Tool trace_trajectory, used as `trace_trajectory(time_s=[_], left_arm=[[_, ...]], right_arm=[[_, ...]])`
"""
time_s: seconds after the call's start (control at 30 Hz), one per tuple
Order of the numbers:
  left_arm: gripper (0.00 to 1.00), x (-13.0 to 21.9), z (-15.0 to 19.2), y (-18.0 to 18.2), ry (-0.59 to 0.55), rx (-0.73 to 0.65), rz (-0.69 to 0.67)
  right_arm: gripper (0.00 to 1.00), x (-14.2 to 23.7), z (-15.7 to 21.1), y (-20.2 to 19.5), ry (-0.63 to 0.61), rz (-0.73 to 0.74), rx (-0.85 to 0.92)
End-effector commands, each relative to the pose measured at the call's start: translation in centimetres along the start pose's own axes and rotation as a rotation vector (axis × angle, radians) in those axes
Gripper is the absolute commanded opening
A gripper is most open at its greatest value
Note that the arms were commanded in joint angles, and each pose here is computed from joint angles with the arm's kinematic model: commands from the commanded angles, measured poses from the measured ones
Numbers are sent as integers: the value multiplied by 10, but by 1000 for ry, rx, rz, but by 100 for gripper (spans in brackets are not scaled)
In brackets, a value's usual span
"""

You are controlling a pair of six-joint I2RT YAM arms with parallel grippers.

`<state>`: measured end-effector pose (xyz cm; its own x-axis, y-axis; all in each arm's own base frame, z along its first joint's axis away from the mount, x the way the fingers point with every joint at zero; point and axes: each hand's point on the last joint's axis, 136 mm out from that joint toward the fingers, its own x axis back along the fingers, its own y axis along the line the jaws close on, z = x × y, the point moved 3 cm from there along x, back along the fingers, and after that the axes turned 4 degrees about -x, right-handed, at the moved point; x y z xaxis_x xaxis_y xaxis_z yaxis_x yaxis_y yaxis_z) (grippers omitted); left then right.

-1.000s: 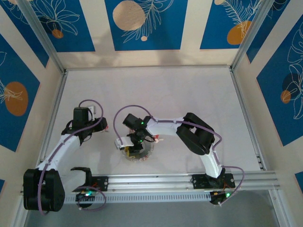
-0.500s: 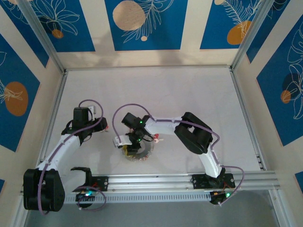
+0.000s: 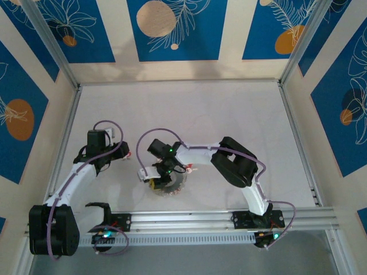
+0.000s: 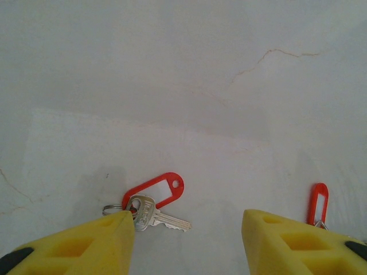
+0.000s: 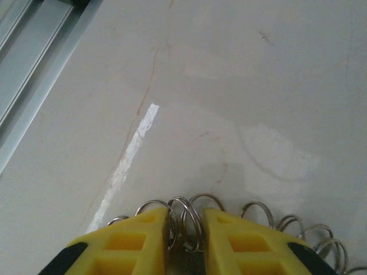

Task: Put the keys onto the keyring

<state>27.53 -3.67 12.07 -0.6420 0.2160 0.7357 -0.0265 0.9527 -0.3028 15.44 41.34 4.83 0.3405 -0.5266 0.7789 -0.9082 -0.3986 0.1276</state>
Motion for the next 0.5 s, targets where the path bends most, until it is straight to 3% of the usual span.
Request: trace_trajectory(time_s=[0.0, 0.27, 0.47], left_arm=[[52, -1, 0, 1, -9, 17, 15], [52, -1, 0, 2, -10, 14, 10], [52, -1, 0, 2, -11, 15, 9]], right_arm=[[22, 15, -10, 6, -43, 35, 84], [18, 26, -14, 19, -136, 81, 186], [18, 24, -5, 33, -123, 39, 203]])
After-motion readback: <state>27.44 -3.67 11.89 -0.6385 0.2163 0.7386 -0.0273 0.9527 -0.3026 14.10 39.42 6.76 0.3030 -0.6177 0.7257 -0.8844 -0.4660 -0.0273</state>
